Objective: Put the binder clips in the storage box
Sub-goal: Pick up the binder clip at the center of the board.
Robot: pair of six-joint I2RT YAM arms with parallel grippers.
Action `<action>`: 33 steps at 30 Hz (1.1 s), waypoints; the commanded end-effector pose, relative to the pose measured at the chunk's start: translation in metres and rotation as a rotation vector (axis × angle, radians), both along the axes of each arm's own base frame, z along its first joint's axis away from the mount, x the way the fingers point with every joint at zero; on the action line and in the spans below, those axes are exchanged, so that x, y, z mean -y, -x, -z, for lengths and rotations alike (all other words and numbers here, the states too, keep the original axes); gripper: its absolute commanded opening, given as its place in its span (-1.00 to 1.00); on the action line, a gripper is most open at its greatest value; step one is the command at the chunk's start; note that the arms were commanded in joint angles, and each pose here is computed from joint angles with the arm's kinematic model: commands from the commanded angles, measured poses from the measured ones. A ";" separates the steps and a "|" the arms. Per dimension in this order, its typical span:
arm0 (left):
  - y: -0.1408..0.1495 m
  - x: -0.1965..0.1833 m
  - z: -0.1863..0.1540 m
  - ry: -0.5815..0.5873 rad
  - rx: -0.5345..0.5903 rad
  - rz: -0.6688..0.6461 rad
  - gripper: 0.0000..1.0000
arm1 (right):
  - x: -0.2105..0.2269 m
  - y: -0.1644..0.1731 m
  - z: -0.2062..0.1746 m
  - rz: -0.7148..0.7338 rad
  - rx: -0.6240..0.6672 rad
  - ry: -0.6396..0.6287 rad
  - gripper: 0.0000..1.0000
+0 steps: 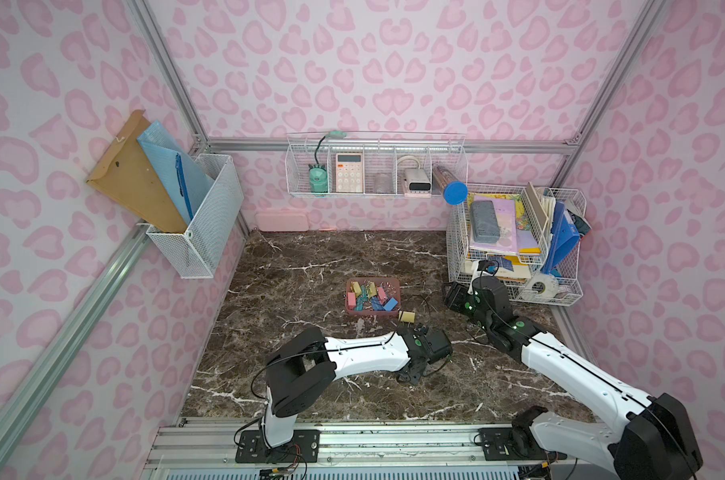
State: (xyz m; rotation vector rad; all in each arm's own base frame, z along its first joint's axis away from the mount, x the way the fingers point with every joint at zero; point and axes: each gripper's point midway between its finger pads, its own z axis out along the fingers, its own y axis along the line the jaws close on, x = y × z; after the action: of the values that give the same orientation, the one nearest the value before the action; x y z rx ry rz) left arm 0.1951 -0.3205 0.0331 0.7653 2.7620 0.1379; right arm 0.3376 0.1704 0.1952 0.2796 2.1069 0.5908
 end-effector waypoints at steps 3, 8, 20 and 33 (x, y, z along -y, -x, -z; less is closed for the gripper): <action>-0.005 0.003 0.008 0.001 0.010 0.014 0.25 | -0.007 -0.006 -0.001 -0.019 -0.007 -0.005 0.24; -0.010 -0.003 0.021 -0.006 0.008 -0.016 0.14 | -0.008 -0.005 0.000 -0.021 -0.005 -0.010 0.25; -0.020 -0.001 0.034 0.006 0.022 -0.027 -0.18 | -0.012 -0.004 -0.003 -0.047 -0.003 -0.015 0.28; -0.023 -0.006 0.031 0.004 0.037 -0.045 -0.74 | -0.016 -0.001 0.002 -0.072 -0.019 -0.028 0.29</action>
State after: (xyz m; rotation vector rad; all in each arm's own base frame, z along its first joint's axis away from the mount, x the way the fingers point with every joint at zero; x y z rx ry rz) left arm 0.2277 -0.3388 0.0151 0.6687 2.6787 0.0388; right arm 0.3385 0.1853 0.1890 0.2324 2.1498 0.6474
